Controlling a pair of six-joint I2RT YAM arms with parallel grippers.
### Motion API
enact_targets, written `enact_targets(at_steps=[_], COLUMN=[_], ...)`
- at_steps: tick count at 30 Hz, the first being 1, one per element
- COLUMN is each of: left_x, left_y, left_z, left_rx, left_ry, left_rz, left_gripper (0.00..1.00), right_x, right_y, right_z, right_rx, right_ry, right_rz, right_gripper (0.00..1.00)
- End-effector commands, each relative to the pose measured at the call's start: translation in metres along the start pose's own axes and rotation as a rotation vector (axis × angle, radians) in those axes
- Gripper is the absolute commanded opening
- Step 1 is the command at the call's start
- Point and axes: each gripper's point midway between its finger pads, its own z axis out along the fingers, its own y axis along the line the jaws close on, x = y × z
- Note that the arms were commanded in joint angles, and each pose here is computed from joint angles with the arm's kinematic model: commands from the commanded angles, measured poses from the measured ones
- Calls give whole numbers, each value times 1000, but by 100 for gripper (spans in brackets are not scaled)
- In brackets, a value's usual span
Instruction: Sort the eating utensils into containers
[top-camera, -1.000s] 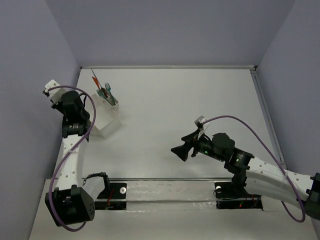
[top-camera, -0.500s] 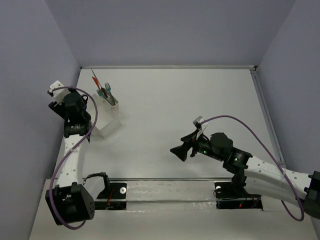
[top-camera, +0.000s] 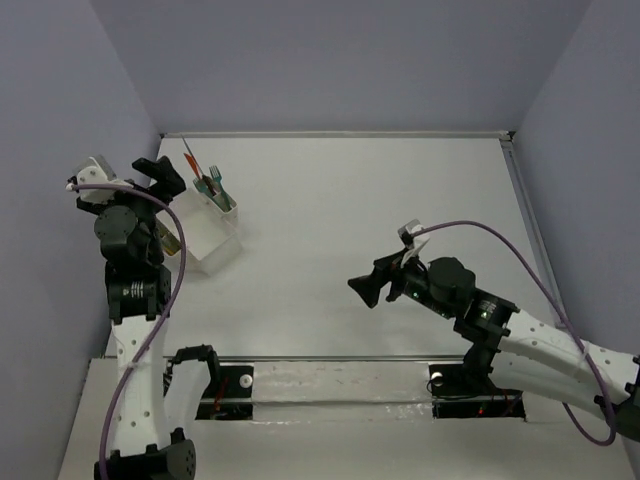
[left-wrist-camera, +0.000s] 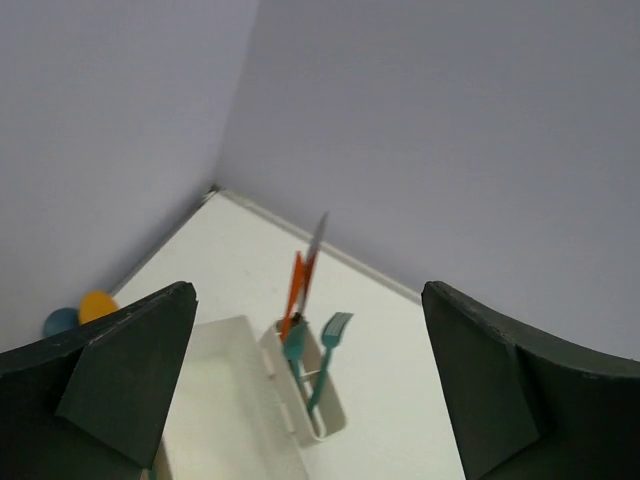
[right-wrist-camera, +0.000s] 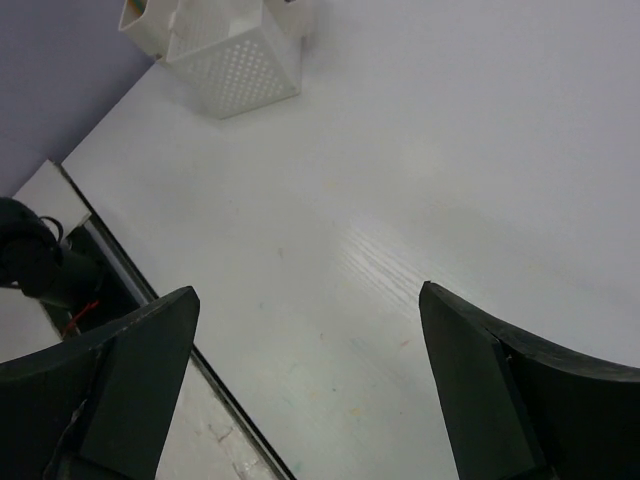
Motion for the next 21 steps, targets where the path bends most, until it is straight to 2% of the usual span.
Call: enact_targets(at_steps=[1, 5, 11, 15, 21], left_x=[-25, -22, -7, 4, 19], left_y=[-60, -83, -109, -118, -123], left_z=[-39, -79, -129, -142, -153], left_rx=[315, 507, 721, 791, 837], left_ry=[0, 16, 79, 129, 158], left_rz=[-95, -129, -143, -132, -115], left_gripper=[99, 99, 99, 99, 99], right_x=[-56, -96, -154, -164, -173], right_y=[-19, -25, -18, -28, -46], right_z=[-24, -51, -107, -123, -121], right_rx=[174, 260, 262, 312, 451], right_ry=[-103, -161, -368, -433, -440], right_rz=[-80, -112, -41, -27, -39], right_gripper=[100, 100, 100, 100, 100])
